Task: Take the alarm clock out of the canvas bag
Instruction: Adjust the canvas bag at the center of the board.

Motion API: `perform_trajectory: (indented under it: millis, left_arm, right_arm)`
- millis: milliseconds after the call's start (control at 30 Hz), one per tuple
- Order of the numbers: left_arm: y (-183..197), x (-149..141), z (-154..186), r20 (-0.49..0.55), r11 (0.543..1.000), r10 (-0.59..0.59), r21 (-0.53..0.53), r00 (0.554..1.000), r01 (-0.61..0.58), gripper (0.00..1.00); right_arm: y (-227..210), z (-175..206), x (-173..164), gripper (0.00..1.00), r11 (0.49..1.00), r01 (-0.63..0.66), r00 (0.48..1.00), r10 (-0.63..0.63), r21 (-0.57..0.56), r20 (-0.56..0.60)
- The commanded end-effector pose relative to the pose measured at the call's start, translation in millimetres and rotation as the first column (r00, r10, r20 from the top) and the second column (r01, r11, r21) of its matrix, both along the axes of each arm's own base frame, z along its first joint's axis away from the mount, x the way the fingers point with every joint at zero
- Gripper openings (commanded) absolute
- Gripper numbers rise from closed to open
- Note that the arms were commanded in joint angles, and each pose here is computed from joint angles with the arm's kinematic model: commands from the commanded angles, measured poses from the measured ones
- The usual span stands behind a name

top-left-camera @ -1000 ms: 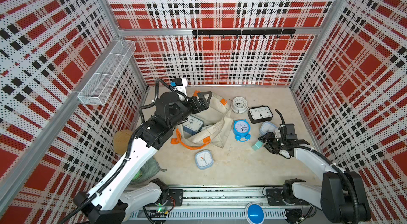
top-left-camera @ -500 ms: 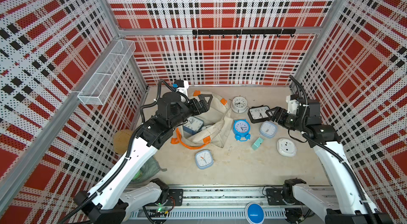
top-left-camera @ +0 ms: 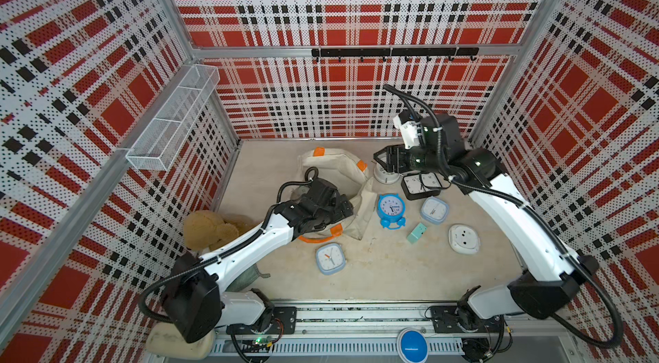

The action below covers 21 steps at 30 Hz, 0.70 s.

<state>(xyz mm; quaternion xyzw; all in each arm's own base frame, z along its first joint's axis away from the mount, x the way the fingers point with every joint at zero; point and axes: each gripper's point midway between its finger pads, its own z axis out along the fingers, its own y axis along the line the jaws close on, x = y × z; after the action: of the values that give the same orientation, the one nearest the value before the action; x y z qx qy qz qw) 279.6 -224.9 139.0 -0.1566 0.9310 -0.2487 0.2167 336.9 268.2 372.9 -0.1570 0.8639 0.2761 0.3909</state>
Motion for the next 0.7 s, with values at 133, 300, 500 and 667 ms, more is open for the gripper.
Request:
perform_trajectory:
  millis: [133,300,500,667]
  left_arm:
    - [34,-13,-19,-0.052,0.99,0.143,0.005,0.988,-0.143,0.97]
    - [33,-24,-29,-0.098,0.992,0.122,-0.019,0.988,-0.124,0.93]
    - [43,-13,-6,-0.037,0.979,0.18,-0.095,0.983,-0.182,0.94]
    - [57,7,24,0.04,0.971,0.215,-0.12,0.976,-0.209,0.97]
  right_arm:
    - [50,-44,12,0.68,0.989,-0.046,0.992,0.029,-0.138,-0.12]
    - [64,-87,-2,0.73,0.941,-0.084,0.982,0.022,-0.328,-0.189]
    - [37,-109,-30,0.85,0.919,-0.006,0.968,-0.094,-0.395,-0.232]
    - [27,-119,-40,0.91,0.952,0.085,0.948,-0.168,-0.293,-0.269]
